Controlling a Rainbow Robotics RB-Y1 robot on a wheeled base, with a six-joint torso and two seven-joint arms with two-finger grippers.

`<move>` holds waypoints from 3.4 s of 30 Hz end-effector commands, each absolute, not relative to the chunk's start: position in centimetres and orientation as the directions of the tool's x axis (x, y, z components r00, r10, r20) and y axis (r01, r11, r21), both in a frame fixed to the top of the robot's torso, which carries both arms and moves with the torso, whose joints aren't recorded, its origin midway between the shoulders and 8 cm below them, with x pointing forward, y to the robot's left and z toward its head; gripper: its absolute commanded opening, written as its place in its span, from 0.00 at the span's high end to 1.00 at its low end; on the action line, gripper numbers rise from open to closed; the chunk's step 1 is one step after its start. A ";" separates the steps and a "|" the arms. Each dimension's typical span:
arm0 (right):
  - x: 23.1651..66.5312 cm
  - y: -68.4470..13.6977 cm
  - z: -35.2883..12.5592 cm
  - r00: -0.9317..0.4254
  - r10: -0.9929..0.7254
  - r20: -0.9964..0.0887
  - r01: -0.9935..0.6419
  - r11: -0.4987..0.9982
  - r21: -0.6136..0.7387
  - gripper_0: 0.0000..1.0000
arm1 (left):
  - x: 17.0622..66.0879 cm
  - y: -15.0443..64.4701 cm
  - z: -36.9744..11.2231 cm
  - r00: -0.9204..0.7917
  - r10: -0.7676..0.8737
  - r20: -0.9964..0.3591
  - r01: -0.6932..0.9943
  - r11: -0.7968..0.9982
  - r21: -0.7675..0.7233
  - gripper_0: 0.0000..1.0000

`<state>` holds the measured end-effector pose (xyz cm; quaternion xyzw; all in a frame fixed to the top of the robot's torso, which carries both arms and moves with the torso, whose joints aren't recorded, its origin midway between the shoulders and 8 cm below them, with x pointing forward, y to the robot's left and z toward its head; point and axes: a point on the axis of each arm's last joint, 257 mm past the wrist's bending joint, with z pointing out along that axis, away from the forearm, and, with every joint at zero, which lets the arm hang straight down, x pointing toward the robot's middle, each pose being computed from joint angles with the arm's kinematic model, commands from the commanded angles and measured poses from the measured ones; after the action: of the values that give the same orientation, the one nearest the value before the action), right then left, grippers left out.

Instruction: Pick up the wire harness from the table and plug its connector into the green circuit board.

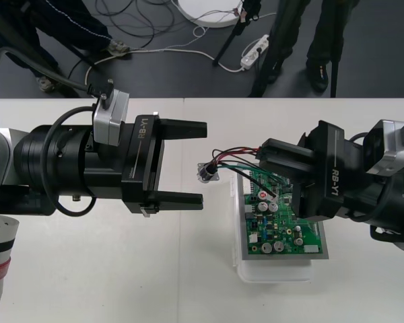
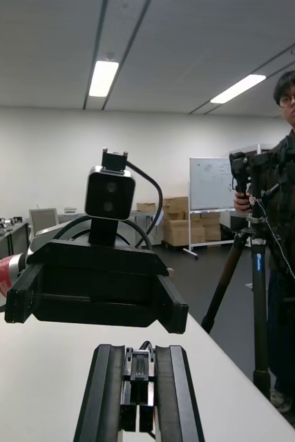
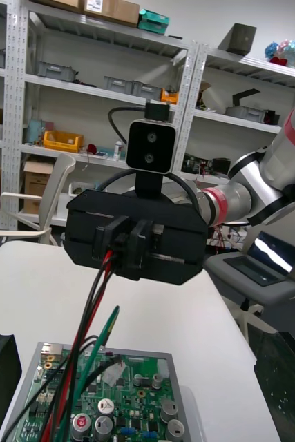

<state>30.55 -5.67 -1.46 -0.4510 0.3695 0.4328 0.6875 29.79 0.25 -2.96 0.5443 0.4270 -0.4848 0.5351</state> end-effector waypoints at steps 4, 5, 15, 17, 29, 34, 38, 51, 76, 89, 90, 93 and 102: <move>29.3 -3.1 -0.2 0.441 0.302 -0.845 -0.897 0.179 -0.404 1.00 | 29.6 -0.2 -1.2 0.295 -0.051 -0.954 0.952 -0.067 0.298 0.00; 29.3 -3.0 -0.3 0.441 0.301 -0.846 -0.897 0.178 -0.404 1.00 | 29.7 -0.2 -1.3 0.296 -0.049 -0.954 0.952 -0.063 0.299 0.00; 29.0 -1.6 -0.3 0.473 0.312 -0.824 -0.881 0.181 -0.437 1.00 | 30.1 -0.3 -1.0 0.311 -0.053 -0.949 0.949 -0.044 0.313 0.00; 28.9 -1.4 -0.3 0.478 0.313 -0.821 -0.878 0.182 -0.442 1.00 | 30.1 -0.3 -1.0 0.312 -0.054 -0.949 0.948 -0.044 0.315 0.00; 28.8 -0.5 -0.6 0.543 0.293 -0.787 -0.840 0.192 -0.508 1.00 | 30.1 -0.2 -0.6 0.324 -0.071 -0.943 0.944 -0.038 0.328 0.00; 29.0 -0.5 -0.8 0.564 0.282 -0.776 -0.826 0.198 -0.529 1.00 | 30.1 -0.2 -0.5 0.331 -0.073 -0.941 0.942 -0.038 0.334 0.00; 29.0 -0.3 -1.1 0.562 0.282 -0.777 -0.827 0.198 -0.526 1.00 | 30.0 -0.2 -0.5 0.334 -0.074 -0.940 0.941 -0.039 0.337 0.00; 29.2 0.6 -1.2 0.462 0.338 -0.820 -0.887 0.172 -0.429 1.00 | 29.9 -0.2 -0.4 0.332 -0.080 -0.940 0.941 -0.040 0.336 0.00; 28.6 0.3 0.0 0.434 0.386 -0.814 -0.900 0.163 -0.403 1.00 | 29.9 -0.2 -0.6 0.325 -0.079 -0.942 0.944 -0.039 0.329 0.00; 28.5 0.4 0.1 0.438 0.388 -0.811 -0.899 0.164 -0.407 1.00 | 29.8 -0.1 -0.5 0.326 -0.086 -0.941 0.943 -0.041 0.331 0.50; 28.5 0.3 0.1 0.439 0.388 -0.810 -0.898 0.166 -0.408 1.00 | 29.8 -0.1 -0.4 0.327 -0.087 -0.941 0.942 -0.042 0.332 0.84; 28.5 0.3 0.2 0.438 0.389 -0.810 -0.898 0.166 -0.407 1.00 | 29.7 -0.1 -0.4 0.324 -0.091 -0.942 0.943 -0.044 0.329 1.00; 28.5 0.3 0.2 0.439 0.391 -0.809 -0.898 0.164 -0.408 1.00 | 29.4 -0.4 -0.1 0.318 -0.105 -0.942 0.944 -0.054 0.324 1.00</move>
<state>29.86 -0.52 -1.62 -0.4574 0.3065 0.4421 0.7081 29.93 0.10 -2.78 0.5525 0.4198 -0.4749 0.5412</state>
